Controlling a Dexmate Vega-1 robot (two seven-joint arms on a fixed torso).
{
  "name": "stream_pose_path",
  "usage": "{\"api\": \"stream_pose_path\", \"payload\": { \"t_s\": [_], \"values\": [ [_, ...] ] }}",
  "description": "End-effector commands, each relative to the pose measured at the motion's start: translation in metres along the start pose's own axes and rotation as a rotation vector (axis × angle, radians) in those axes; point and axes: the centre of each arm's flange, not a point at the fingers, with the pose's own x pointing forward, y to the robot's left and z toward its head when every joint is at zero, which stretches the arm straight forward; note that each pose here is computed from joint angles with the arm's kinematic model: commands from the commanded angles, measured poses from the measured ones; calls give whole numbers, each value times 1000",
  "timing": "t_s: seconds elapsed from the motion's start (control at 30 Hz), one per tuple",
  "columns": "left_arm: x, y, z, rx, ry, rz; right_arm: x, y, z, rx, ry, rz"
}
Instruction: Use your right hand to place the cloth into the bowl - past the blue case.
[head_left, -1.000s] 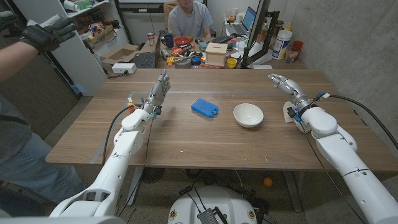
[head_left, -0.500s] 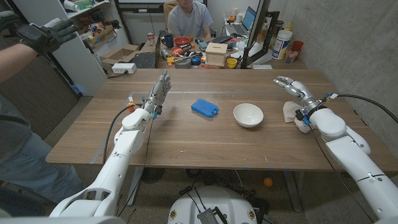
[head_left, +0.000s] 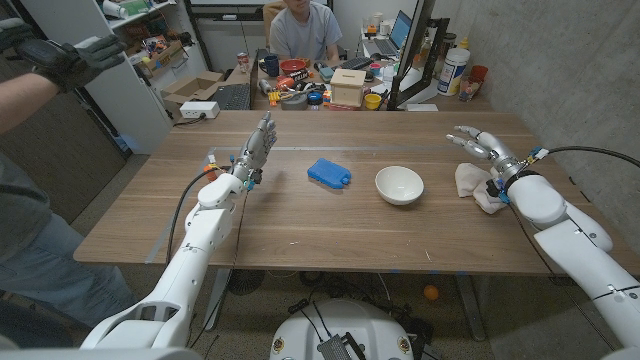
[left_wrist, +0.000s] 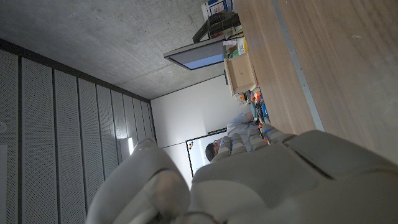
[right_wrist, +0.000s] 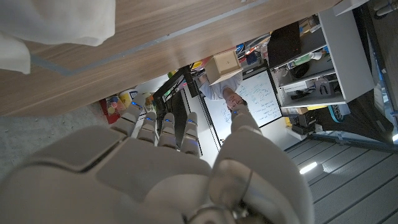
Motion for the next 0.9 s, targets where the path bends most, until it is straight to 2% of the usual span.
{"api": "stream_pose_path", "payload": {
  "t_s": [0.03,0.27,0.57,0.7,0.9],
  "values": [
    [2,-4,-1,3,-2,-2,-9,-3,1,-172,52,-1],
    [4,-5,-1,1,-1,-8,-13,-1,-2,-237,82,18],
    [5,-6,-2,4,6,-11,-16,-1,-1,-400,111,48],
    [4,-7,-3,-3,4,-14,-18,-1,-1,-447,110,51],
    [3,-8,-4,-1,8,-19,-18,-2,0,-517,141,86]
  ]
}}
